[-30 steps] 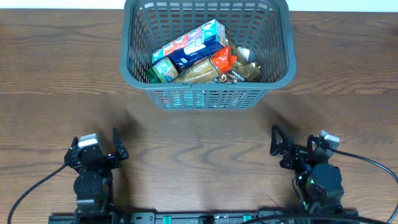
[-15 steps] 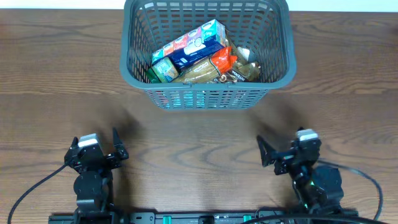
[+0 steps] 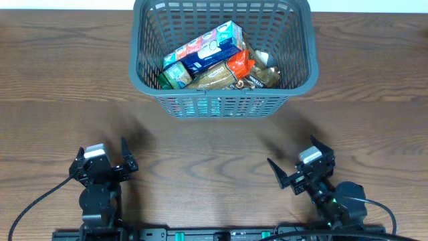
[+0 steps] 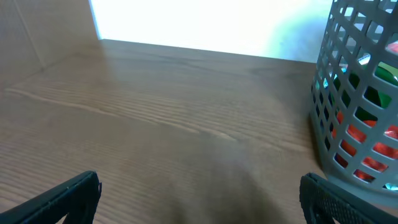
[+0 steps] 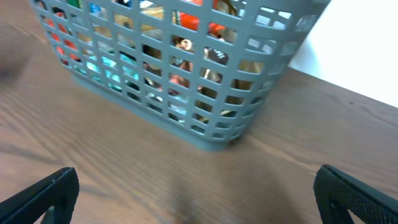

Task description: Pack container

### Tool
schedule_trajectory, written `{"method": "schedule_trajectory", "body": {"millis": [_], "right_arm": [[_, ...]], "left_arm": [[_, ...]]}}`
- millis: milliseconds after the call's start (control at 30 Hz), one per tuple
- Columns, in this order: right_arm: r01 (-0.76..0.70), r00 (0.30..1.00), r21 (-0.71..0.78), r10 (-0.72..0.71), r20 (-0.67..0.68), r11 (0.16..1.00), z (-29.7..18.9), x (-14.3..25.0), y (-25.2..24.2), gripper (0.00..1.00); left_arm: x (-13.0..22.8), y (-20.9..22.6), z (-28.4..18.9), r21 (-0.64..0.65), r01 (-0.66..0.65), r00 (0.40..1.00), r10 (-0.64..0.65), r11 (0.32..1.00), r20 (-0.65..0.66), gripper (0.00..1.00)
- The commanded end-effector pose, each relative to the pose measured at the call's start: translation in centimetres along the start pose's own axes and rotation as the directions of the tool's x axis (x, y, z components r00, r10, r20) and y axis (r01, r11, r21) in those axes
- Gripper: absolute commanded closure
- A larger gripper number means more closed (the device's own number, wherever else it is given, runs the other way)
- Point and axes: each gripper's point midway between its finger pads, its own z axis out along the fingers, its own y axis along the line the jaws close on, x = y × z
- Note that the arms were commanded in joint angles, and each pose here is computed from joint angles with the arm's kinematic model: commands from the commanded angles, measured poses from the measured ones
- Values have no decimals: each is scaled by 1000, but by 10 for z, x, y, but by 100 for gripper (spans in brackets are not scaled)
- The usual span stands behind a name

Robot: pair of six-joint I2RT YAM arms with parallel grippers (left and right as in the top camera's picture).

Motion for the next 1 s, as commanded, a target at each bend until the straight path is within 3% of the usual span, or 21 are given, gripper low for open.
{"method": "schedule_trajectory", "body": {"millis": [0,400,533,733,967], "right_arm": [[27,1000,12,-27,4,1000,0,2,-4,1],[43,999,92,-43,-2,995,0,12,-20,1],[-10,1000,125,11,-8,992,0,15,-25,1],[-209,976,302,218,3,930,-4,29,-54,1],[-224,973,333,227,33,916,-4,27,-61,1]], "left_arm": [[12,2,3,-11,-14,1000,14,1000,-23,1],[12,2,3,-11,-14,1000,14,1000,-23,1],[12,2,3,-11,-14,1000,14,1000,-23,1],[12,2,3,-11,-14,1000,14,1000,-23,1],[12,2,3,-11,-14,1000,14,1000,-23,1]]}}
